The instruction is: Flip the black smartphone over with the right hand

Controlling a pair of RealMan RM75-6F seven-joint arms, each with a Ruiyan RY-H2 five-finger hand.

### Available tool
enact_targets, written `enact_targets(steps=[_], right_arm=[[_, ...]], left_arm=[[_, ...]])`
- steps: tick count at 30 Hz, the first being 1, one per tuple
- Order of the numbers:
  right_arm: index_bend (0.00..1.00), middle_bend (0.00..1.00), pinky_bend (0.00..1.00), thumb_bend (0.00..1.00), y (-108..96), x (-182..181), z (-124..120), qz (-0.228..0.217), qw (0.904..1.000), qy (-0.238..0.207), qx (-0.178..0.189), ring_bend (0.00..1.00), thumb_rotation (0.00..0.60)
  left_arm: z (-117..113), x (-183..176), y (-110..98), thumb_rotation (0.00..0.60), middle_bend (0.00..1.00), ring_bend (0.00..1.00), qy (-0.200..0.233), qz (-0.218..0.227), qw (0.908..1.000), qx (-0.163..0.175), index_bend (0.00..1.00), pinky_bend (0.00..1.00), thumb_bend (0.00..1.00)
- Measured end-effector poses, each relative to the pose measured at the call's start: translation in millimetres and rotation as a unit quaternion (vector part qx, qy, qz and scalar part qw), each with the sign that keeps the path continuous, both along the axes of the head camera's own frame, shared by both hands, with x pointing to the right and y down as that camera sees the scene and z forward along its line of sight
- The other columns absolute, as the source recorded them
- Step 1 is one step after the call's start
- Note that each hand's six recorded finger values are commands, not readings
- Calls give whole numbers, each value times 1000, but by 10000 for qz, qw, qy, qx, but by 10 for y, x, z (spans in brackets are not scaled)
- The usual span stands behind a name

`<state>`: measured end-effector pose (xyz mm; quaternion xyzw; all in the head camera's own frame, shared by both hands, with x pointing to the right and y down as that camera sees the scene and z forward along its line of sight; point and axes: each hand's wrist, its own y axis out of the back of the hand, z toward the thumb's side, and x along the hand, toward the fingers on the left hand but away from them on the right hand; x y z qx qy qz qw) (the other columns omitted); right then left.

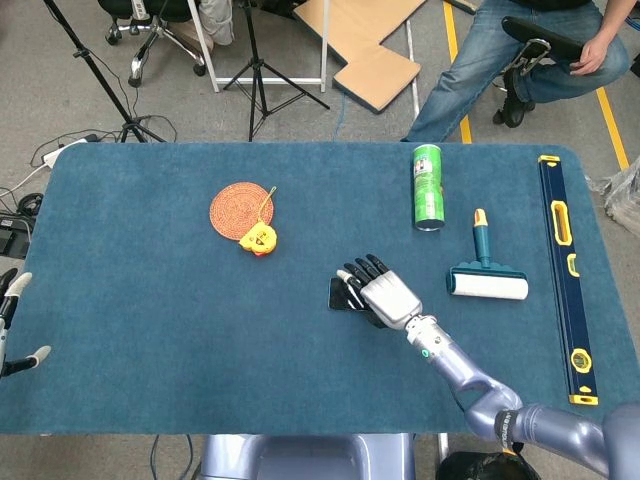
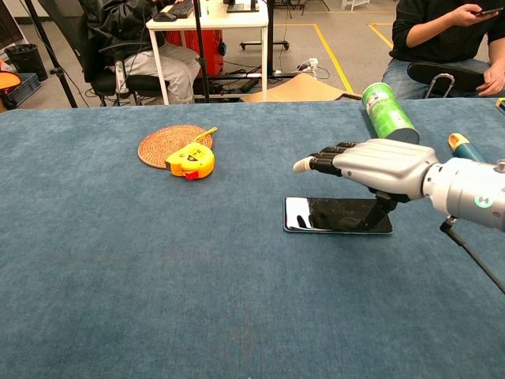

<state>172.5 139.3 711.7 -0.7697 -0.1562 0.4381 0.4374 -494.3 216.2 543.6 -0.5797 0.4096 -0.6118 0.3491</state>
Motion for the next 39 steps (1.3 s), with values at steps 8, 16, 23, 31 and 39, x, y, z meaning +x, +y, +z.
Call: enact_targets(steps=[8, 16, 23, 31, 39], right_arm=[[87, 71, 36, 278, 91, 55, 211, -111, 9993, 341, -131, 0, 600], [87, 71, 41, 279, 121, 83, 247, -293, 9982, 524, -20, 0, 600], [87, 71, 54, 281, 115, 155, 311, -320, 9970, 708, 60, 0, 600], [87, 70, 54, 283, 89, 171, 363, -333, 9959, 836, -29, 0, 600], [100, 141, 121, 303, 58, 178, 388, -352, 9950, 939, -28, 59, 600]], left_arm=[[8, -7, 2, 600, 0, 0, -27, -16, 10000, -23, 0, 0, 0], [19, 25, 4, 600, 0, 0, -40, 24, 10000, -34, 0, 0, 0], [32, 36, 2, 600, 0, 0, -49, 35, 10000, -51, 0, 0, 0], [43, 30, 0, 600, 0, 0, -58, 18, 10000, -71, 0, 0, 0], [44, 25, -4, 600, 0, 0, -54, 6, 10000, -77, 0, 0, 0]])
